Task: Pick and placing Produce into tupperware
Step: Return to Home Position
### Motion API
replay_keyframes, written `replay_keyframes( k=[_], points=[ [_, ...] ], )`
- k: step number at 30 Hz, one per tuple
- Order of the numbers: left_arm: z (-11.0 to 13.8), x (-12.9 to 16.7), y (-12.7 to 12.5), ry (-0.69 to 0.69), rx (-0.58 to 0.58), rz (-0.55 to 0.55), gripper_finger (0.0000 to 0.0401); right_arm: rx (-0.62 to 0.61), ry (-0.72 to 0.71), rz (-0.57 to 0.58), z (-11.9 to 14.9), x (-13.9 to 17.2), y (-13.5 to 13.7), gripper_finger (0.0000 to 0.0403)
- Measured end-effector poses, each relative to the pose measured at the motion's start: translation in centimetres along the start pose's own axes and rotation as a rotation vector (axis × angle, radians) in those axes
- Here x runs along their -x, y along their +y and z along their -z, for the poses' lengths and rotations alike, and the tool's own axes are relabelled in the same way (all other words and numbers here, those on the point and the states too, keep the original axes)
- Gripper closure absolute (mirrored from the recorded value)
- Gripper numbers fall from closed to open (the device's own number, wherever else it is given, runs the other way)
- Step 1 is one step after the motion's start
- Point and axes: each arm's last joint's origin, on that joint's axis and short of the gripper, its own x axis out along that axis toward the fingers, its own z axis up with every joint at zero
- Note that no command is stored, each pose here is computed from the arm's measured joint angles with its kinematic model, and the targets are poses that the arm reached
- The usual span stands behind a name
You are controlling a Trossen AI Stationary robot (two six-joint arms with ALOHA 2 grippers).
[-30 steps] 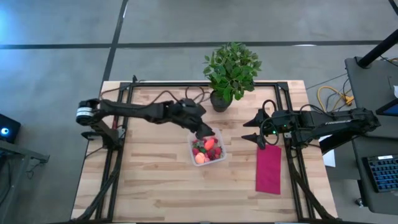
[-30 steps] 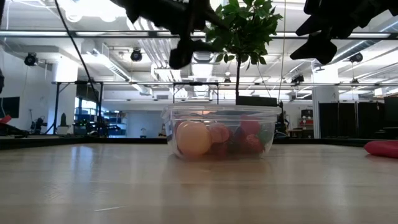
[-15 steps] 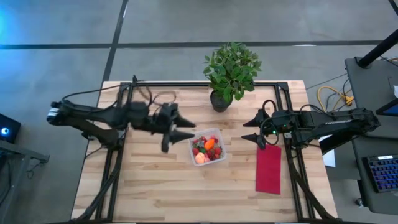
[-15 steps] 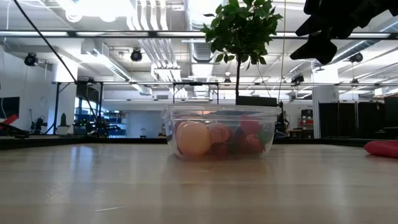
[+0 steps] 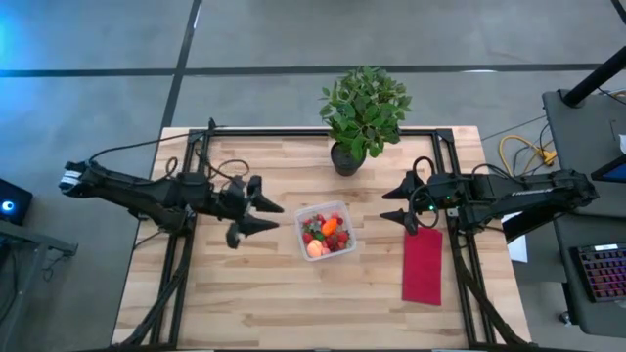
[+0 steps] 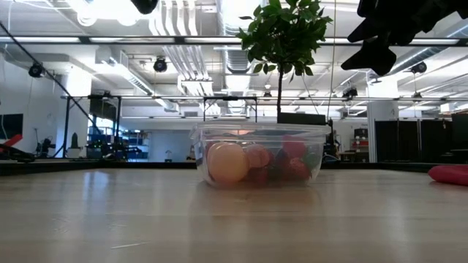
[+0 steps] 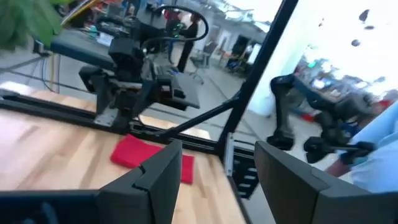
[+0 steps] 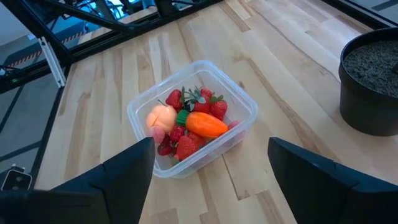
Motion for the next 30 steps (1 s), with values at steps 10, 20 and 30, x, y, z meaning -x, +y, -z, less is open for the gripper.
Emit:
replay_keyframes(
  k=[10,20,30],
  points=[
    [2.6,5.1,1.0,-0.118,-0.092,0.03,0.0214,0.0,0.0,0.0,0.0,0.0,0.0,0.0092],
    [2.9,10.3,1.6,-0.104,-0.111,-0.2,0.0214,0.0,0.001,0.0,0.0,0.0,0.0,0.0097],
    [4.4,14.7,1.7,-0.26,-0.208,-0.054,0.0214,0.0,0.0,0.0,0.0,0.0,0.0,0.0096]
  ],
)
